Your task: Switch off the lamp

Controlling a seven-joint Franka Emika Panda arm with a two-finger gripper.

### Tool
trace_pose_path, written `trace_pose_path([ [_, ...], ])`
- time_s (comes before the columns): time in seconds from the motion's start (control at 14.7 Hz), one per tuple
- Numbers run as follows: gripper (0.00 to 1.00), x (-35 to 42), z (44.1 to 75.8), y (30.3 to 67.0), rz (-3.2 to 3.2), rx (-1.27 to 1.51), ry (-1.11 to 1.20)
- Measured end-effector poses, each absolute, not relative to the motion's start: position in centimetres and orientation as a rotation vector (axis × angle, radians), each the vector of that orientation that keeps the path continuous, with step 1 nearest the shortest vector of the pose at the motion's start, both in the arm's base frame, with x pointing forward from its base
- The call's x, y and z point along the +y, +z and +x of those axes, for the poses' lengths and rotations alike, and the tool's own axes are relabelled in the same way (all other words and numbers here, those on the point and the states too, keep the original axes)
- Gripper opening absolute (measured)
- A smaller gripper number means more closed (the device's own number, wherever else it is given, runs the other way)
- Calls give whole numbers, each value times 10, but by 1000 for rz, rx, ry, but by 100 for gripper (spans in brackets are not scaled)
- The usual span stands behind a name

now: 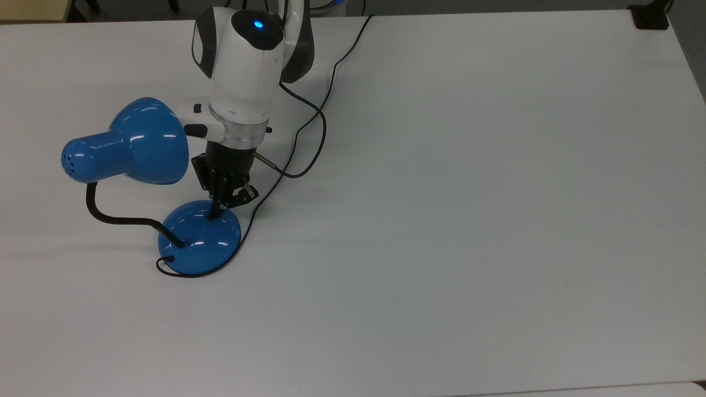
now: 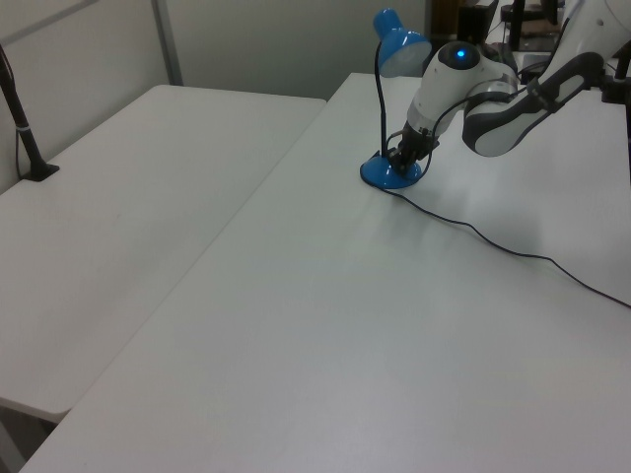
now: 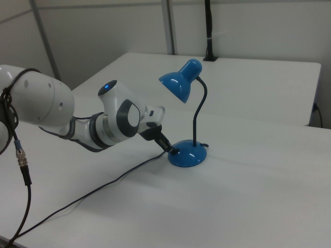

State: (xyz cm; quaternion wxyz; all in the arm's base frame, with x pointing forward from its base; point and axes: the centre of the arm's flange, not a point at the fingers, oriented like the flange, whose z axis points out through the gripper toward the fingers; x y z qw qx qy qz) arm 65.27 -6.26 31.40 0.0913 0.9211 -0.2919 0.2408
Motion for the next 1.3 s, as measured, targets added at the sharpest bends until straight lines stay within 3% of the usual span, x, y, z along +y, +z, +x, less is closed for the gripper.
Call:
trace_pose_path([
  [0.75,1,-54,641,309,2739,-845,656],
  [1.02,2,-22,633,374,2733,-874,664],
  [1.3,40,0,612,429,2811,-902,514],
])
